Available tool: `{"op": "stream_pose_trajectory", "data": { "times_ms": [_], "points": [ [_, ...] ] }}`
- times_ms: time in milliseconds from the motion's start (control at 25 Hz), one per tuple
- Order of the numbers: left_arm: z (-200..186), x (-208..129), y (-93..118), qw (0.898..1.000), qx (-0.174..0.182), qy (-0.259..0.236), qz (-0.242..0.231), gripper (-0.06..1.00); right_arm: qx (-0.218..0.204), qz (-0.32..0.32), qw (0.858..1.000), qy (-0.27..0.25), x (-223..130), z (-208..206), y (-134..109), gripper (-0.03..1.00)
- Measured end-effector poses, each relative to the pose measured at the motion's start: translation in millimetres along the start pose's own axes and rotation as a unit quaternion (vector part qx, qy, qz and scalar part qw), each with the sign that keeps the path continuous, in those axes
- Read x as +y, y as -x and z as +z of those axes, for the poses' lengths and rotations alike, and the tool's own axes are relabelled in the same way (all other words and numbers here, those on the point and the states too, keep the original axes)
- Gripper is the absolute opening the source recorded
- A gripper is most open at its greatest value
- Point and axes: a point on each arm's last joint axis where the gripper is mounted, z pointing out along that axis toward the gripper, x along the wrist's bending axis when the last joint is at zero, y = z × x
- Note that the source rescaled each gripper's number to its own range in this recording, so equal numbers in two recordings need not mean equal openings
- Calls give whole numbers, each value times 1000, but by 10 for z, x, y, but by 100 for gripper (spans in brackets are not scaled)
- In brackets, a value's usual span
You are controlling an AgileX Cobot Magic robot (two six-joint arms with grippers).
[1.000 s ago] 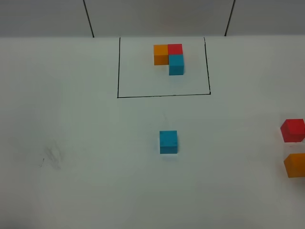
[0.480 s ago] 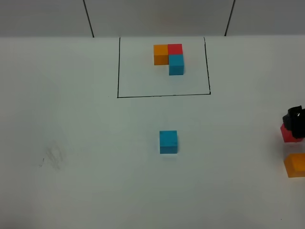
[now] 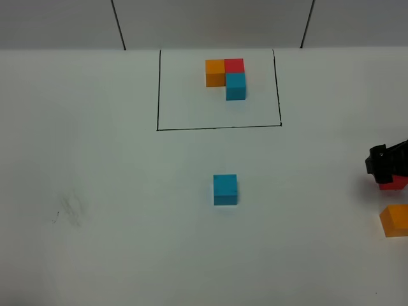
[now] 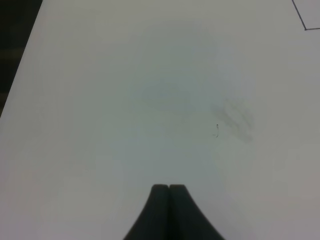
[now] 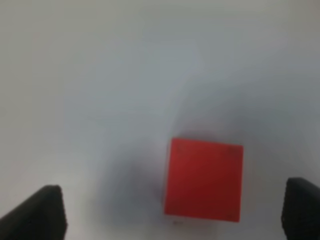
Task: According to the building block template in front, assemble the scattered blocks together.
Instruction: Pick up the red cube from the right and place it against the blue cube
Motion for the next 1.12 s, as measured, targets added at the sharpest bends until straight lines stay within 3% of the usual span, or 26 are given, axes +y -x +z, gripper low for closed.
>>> {"op": "stream_pose_trajectory", "data": {
  "times_ms": [920, 1120],
  "points": [
    [0, 0, 0, 1000, 0, 0, 0, 0, -20, 21, 999, -30, -157, 572, 166, 85],
    [0, 0, 0, 1000, 0, 0, 0, 0, -22, 20, 999, -21, -145, 585, 170, 78]
  ]
}}
